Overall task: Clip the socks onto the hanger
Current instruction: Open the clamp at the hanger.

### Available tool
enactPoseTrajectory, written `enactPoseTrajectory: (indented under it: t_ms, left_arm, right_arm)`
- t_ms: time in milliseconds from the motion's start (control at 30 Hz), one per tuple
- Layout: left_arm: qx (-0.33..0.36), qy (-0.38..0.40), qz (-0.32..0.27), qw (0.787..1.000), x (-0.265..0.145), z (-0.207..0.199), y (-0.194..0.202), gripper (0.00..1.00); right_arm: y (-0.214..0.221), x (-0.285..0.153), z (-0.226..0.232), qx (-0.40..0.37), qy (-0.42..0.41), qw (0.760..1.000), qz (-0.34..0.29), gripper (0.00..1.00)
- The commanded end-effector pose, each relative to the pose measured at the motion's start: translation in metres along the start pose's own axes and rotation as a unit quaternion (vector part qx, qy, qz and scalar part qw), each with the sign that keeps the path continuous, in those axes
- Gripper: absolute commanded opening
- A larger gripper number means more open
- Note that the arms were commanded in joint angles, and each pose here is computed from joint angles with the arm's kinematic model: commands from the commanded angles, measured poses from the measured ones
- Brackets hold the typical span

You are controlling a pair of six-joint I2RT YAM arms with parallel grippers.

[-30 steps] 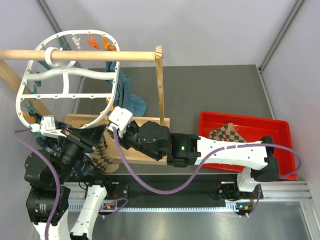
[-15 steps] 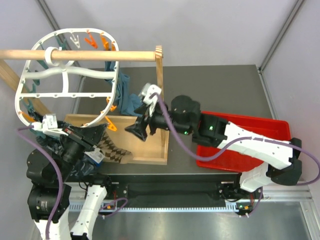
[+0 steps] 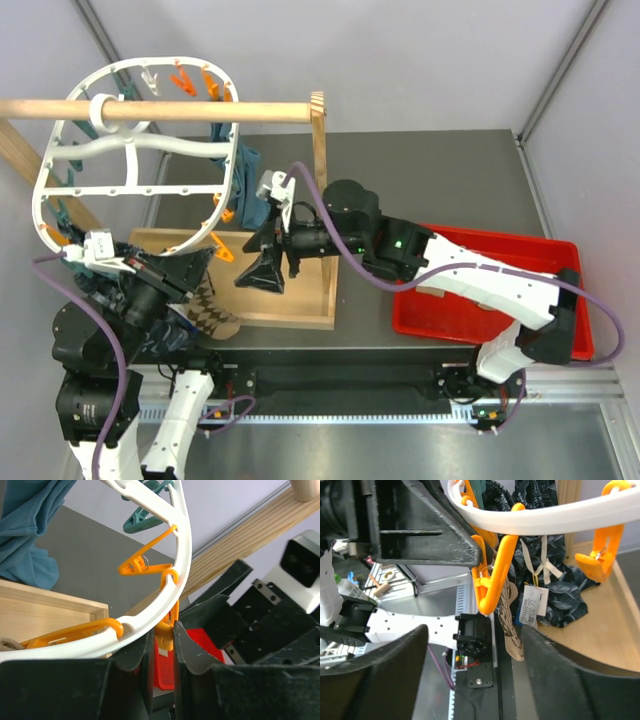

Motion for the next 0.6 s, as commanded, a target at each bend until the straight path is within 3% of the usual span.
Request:
enactPoseTrajectory:
  t_ms: [0,300,567]
  left_arm:
    - [0.022,0.037,-0.029,0.999,-0.001,-0.014,-0.011,0.00]
    - [0.020,0.040,-0.032,0.998,-0.002,-0.016,-0.013,0.00]
    - [0.021,0.044,-0.033,0.998,-0.002,-0.018,-0.013,0.00]
  right_arm:
    - [-0.028,0.007,0.006,0.007,-0.034,0.999,-0.040,0.72]
    - [-0.040,0.020,0.007,0.023,-0.053,0.996,-0.062,0.51]
    - [-0.043,0.026,0.006,0.019,-0.057,0.995,-0.080,0.43]
Point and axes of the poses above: each gripper's point midway between its finger pads, its own x axis out along the fingers, its own z axis along the line the jaws close on, y = z × x, the point moved 4 cm from there along -x, back along the fingers, and after that the axes turned 4 degrees about -x, right-handed, at the moved point
